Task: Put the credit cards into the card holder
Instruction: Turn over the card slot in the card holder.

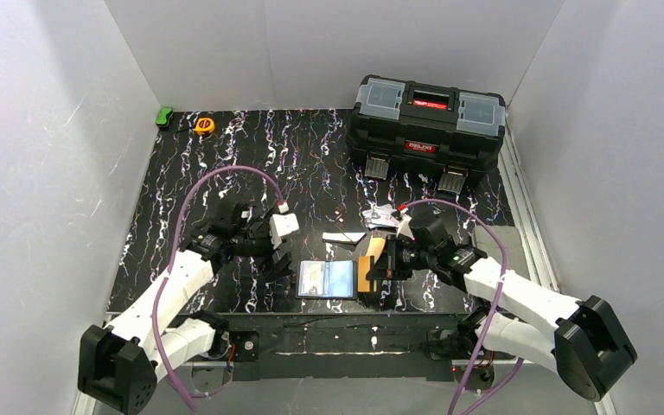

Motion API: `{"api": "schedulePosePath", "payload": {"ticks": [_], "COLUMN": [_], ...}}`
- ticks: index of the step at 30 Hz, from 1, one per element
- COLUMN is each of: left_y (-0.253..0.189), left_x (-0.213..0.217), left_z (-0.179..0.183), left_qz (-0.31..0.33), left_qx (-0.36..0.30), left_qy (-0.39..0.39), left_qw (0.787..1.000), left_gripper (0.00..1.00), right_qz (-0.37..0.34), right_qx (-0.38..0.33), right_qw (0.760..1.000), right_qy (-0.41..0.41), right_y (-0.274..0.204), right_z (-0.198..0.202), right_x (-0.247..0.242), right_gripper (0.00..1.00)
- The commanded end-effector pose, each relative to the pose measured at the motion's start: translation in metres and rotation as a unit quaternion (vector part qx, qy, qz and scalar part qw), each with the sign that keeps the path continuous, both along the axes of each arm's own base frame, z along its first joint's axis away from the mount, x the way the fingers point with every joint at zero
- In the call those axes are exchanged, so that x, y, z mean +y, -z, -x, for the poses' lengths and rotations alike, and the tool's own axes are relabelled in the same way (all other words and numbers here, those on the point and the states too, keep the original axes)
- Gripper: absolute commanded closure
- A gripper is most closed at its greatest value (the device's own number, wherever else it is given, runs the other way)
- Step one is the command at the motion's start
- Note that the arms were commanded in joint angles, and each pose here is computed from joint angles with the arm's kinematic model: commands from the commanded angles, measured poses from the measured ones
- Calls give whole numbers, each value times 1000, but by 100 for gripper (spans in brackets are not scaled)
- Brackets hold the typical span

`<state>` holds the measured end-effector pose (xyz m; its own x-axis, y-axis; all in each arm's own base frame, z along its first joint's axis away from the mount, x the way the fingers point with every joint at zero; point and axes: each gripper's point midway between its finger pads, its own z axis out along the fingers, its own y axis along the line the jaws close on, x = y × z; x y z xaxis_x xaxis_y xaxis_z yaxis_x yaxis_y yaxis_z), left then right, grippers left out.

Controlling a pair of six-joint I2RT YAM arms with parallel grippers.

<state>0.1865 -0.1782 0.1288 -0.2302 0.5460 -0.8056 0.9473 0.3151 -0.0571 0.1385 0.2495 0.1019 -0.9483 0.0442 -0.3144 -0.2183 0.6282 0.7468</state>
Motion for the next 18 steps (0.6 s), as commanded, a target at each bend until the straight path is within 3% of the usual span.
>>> {"api": "schedulePosePath", "payload": {"ticks": [1,6,18], "left_y": [24,34,57], "left_x": [11,10,12], "left_z": [-2,-9,2], "left_qz": [-67,-93,-126], "left_qx": [-100,-100,-79], "left_qy": [106,104,111], "left_qw": [987,985,983], "left_gripper": [10,4,10], "right_qz": [-11,-11,-7], "right_qx": [-33,-42,-33], "right_qw": [999,998,998], "right_qy": [30,42,45], "right_y": [0,8,22], "right_z": [-22,-28,-31], "right_x": [6,7,9], "right_gripper": [99,99,99]}}
